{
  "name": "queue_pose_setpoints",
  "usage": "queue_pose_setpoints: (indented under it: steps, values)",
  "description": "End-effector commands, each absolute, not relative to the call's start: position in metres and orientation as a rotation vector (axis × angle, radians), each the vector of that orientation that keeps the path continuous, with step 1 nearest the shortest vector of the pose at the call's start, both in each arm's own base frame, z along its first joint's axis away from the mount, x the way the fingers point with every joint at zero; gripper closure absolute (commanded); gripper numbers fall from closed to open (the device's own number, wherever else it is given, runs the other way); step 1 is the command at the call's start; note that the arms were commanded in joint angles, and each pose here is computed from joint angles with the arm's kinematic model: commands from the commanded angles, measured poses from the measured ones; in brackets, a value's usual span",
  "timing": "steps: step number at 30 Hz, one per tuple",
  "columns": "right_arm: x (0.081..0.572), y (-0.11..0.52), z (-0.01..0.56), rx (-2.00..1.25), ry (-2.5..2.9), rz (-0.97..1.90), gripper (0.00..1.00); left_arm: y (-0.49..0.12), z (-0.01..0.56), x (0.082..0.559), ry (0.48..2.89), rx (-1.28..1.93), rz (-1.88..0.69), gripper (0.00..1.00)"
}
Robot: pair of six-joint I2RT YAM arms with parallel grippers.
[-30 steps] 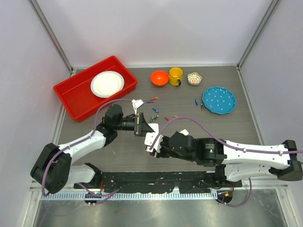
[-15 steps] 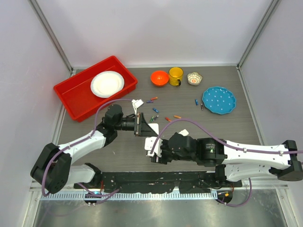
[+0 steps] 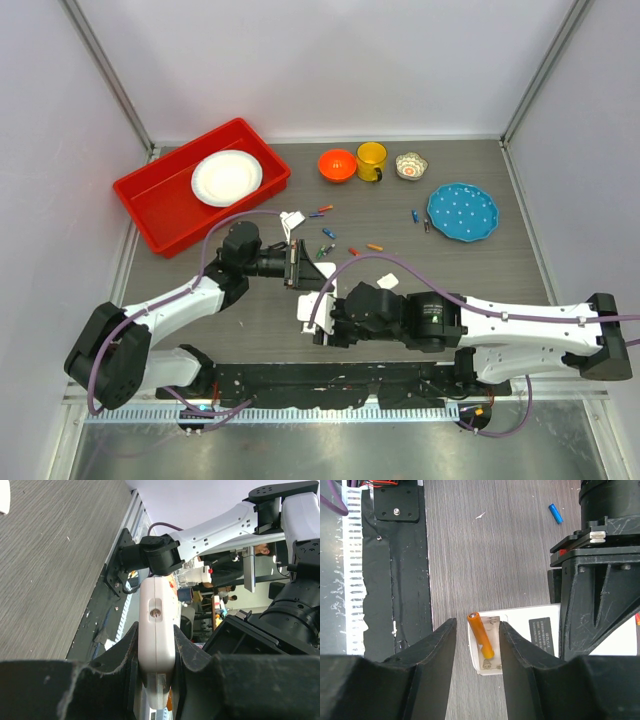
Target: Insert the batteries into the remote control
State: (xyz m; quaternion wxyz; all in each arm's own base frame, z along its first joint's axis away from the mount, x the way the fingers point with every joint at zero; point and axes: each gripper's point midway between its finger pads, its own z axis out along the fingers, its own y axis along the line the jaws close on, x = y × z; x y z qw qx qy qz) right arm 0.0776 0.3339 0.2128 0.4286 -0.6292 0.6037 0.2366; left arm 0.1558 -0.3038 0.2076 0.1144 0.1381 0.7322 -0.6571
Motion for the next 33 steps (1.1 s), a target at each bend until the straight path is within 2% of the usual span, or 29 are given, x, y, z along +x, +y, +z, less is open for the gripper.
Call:
queue_pose_setpoints:
  steps: [1,9,19,33]
  values:
    - [0.083,0.346,0.232,-1.522,1.447,0.594,0.56,-0.306,0.226,0.155,2.073,0.465,-1.942,1.00]
    - [0.087,0.348,0.227,-1.522,1.453,0.570,0.61,-0.307,0.227,0.154,2.072,0.472,-1.947,1.00]
    - [0.090,0.344,0.218,-1.518,1.480,0.543,0.75,-0.308,0.229,0.155,2.067,0.473,-1.946,1.00]
    - [0.083,0.340,0.220,-1.542,1.496,0.577,0.84,-0.308,0.227,0.156,2.073,0.470,-1.940,1.00]
